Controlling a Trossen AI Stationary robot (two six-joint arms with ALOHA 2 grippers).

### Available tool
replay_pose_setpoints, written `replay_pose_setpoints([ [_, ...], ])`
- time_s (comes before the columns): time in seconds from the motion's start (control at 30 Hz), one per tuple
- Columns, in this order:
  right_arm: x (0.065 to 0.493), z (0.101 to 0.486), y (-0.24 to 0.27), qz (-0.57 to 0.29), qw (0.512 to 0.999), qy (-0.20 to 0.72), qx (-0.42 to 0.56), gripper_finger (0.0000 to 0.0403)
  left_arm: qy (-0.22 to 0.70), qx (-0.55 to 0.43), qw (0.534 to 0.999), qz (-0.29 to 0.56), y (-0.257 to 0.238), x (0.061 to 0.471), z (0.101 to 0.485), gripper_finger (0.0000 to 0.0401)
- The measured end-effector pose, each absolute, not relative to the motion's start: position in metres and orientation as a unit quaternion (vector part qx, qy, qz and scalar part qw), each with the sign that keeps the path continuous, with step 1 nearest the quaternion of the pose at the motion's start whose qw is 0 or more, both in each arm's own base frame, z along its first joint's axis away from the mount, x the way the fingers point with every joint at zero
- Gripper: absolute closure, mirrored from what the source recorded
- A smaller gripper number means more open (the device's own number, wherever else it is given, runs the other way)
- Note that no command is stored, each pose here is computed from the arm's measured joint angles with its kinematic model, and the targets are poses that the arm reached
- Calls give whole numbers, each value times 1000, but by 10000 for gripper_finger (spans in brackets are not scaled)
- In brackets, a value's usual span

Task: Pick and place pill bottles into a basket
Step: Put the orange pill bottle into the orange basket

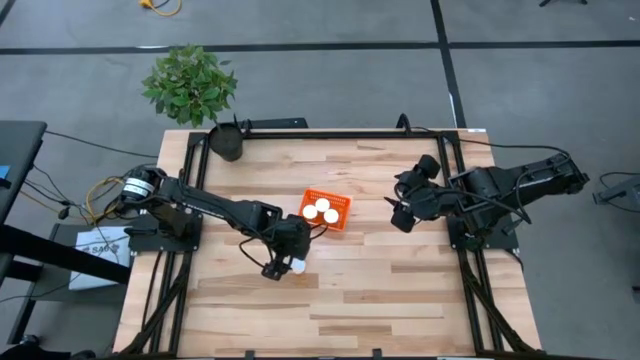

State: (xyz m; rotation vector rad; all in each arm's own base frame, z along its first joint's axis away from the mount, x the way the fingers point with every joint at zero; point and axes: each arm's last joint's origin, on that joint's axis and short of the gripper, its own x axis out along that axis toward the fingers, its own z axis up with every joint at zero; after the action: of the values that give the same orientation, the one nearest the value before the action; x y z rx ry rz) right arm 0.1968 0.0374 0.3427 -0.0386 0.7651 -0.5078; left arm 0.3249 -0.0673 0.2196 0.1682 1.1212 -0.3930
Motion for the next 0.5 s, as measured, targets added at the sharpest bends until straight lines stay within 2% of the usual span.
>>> replay_pose_setpoints([
  [0.27, 195, 341, 37, -244, 893, 377, -7, 106, 541, 49, 819, -186, -72, 334, 202, 95],
  [0.5, 193, 339, 37, -238, 888, 394, -2, 106, 535, 62, 825, -175, -75, 336, 202, 95],
])
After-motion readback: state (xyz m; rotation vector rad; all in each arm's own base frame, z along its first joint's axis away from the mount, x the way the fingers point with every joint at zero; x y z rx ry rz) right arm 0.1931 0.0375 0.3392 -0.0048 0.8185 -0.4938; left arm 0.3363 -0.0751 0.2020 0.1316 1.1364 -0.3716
